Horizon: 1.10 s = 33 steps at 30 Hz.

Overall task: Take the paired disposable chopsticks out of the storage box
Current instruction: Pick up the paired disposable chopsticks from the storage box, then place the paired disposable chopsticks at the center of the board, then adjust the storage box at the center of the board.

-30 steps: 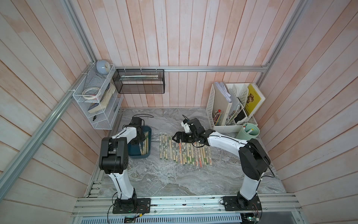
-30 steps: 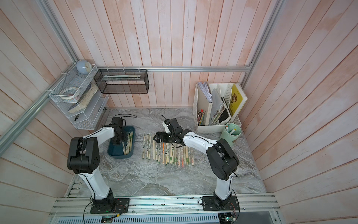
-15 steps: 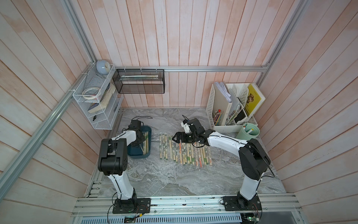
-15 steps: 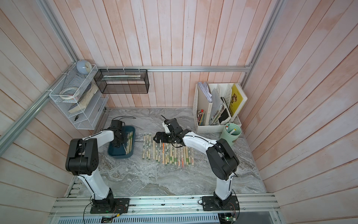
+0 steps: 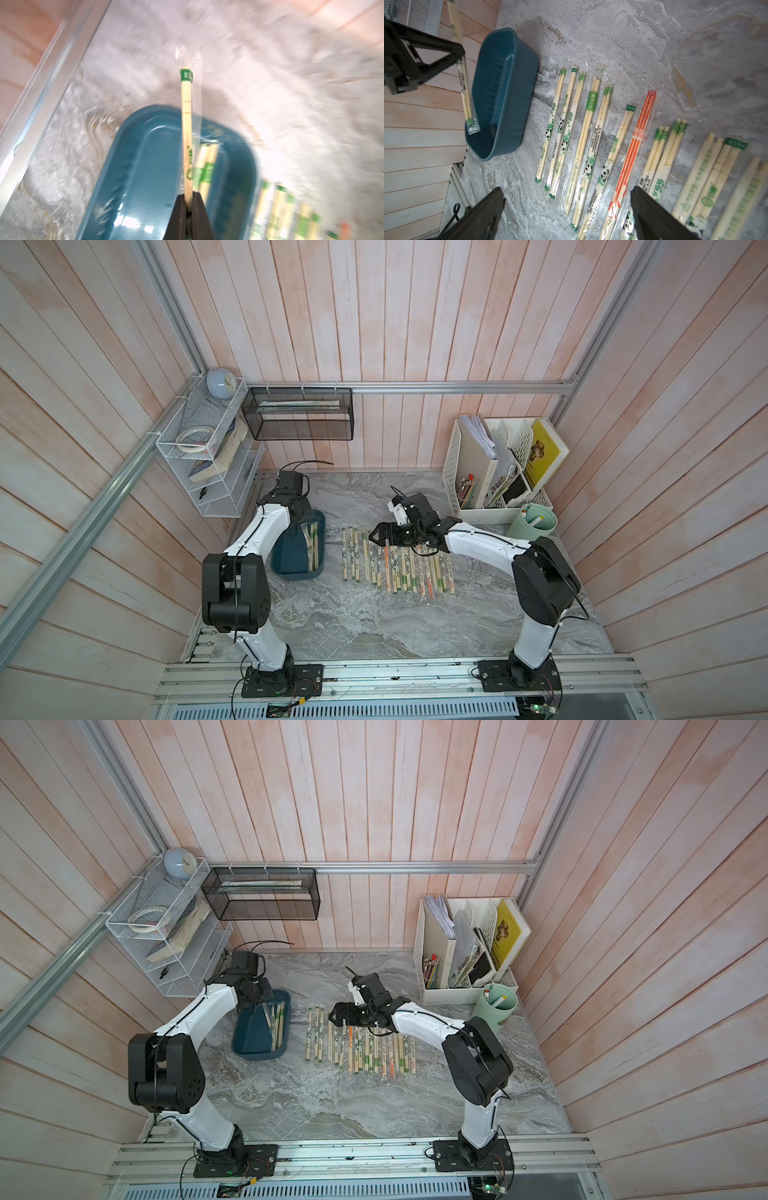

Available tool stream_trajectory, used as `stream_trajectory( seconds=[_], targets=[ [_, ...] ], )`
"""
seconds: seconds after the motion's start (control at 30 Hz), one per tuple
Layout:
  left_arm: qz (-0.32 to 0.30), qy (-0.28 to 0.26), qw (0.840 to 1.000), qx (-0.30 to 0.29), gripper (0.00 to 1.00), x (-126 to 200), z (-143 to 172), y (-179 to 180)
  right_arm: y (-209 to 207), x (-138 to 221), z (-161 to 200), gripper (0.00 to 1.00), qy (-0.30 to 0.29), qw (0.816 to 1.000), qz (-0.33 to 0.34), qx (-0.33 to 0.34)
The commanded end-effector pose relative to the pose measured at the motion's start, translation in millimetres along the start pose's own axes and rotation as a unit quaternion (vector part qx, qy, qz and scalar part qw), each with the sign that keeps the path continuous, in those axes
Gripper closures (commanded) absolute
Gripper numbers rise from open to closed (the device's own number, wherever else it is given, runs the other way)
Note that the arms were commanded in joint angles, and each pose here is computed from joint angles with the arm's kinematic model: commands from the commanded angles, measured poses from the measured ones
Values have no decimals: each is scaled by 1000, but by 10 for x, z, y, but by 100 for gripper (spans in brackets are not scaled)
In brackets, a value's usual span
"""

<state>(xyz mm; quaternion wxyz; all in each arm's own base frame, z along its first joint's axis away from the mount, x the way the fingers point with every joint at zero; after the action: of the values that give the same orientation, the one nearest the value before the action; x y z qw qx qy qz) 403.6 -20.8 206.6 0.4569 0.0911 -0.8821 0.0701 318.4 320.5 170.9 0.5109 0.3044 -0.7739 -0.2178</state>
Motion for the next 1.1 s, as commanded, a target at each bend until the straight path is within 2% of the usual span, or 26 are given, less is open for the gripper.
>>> stream_trajectory(
  seconds=[0.0,0.23,0.5,0.6,0.63,0.73,0.87,0.97,1.07],
  targets=[
    [11,31,998,-44,100,-51,195,-268,-37,-36,29,3,7,1000,0,1],
    [32,67,993,-88,100,-323,536,-646,-129,23,27,3,3,1000,8,-6],
    [34,106,987,-119,100,-623,886,-754,-181,23,30,3,2,1000,11,-12],
    [47,111,985,-120,72,-646,924,-793,-182,23,30,3,2,1000,11,-11],
    [54,108,986,-118,58,-629,905,-811,-185,20,28,3,3,1000,11,-11],
    [54,79,990,-107,43,-474,755,-803,-182,12,29,3,4,1000,11,-11],
    [32,40,997,-61,41,-301,516,-520,-179,2,30,3,5,1000,8,-12],
    [2,34,999,-20,41,-302,444,-113,-191,-10,42,3,7,1000,7,-13],
    [-21,49,999,6,44,-376,474,239,-187,-18,47,3,8,1000,6,-13]
  ],
)
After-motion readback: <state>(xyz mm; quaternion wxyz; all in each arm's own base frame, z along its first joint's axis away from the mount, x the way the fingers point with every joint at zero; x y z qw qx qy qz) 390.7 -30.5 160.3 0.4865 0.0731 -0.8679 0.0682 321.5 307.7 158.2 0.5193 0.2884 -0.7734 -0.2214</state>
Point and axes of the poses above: each gripper's point midway between its finger pads, its own x axis back along the fingers, its own y axis along the line the jaws close on, z = x × y, the point moved 7 cm from there along x, back along the fingers, and after that the axes turned 7 degrees about -x, right-handed, at the moved point
